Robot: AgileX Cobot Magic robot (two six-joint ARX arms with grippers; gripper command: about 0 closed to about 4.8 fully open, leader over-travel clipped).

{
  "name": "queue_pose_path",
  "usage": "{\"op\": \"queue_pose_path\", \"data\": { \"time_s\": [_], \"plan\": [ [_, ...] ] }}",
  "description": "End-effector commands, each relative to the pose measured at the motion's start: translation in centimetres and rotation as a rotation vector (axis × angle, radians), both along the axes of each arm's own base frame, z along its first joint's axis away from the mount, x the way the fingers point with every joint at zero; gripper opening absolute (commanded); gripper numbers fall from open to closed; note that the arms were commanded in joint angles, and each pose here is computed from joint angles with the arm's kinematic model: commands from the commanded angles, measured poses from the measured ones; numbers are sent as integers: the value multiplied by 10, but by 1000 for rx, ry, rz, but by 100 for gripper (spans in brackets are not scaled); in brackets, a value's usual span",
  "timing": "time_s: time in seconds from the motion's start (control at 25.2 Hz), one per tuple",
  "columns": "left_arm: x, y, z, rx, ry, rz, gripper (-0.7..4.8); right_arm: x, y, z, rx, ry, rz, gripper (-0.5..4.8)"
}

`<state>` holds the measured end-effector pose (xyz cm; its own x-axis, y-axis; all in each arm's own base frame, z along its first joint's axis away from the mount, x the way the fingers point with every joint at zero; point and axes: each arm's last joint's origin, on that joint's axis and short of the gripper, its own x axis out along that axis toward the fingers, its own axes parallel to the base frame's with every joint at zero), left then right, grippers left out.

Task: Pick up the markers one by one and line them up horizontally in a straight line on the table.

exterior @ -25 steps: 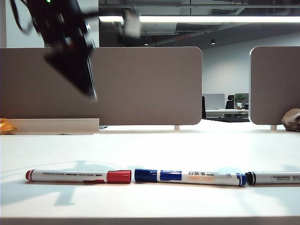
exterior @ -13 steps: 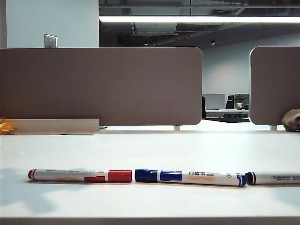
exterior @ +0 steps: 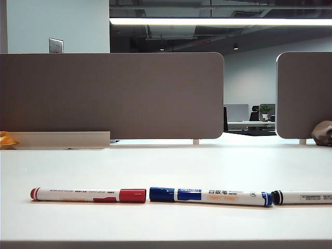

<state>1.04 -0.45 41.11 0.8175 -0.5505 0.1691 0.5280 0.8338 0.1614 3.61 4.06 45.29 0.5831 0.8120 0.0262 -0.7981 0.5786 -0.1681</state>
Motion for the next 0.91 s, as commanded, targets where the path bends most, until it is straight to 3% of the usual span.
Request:
{"op": "queue_pose_path", "data": {
  "time_s": [0.04,0.24,0.44,0.59,0.91],
  "plan": [
    [-10,10,-16,-67,10,38,-6,-5,-5,-19,88,-50,-22,-6],
    [-14,15,-40,-82,23,51,-6,-8,-10,-45,113,-28,-79,-5],
    [-8,9,-66,-77,95,43,-6,-11,-15,-66,146,-54,-106,-5],
    [11,-9,-98,-13,166,-8,-6,-9,-13,-97,153,-19,-107,-5],
    [42,-38,-153,-37,244,-75,-6,6,0,-150,194,44,-112,-6]
  ]
}}
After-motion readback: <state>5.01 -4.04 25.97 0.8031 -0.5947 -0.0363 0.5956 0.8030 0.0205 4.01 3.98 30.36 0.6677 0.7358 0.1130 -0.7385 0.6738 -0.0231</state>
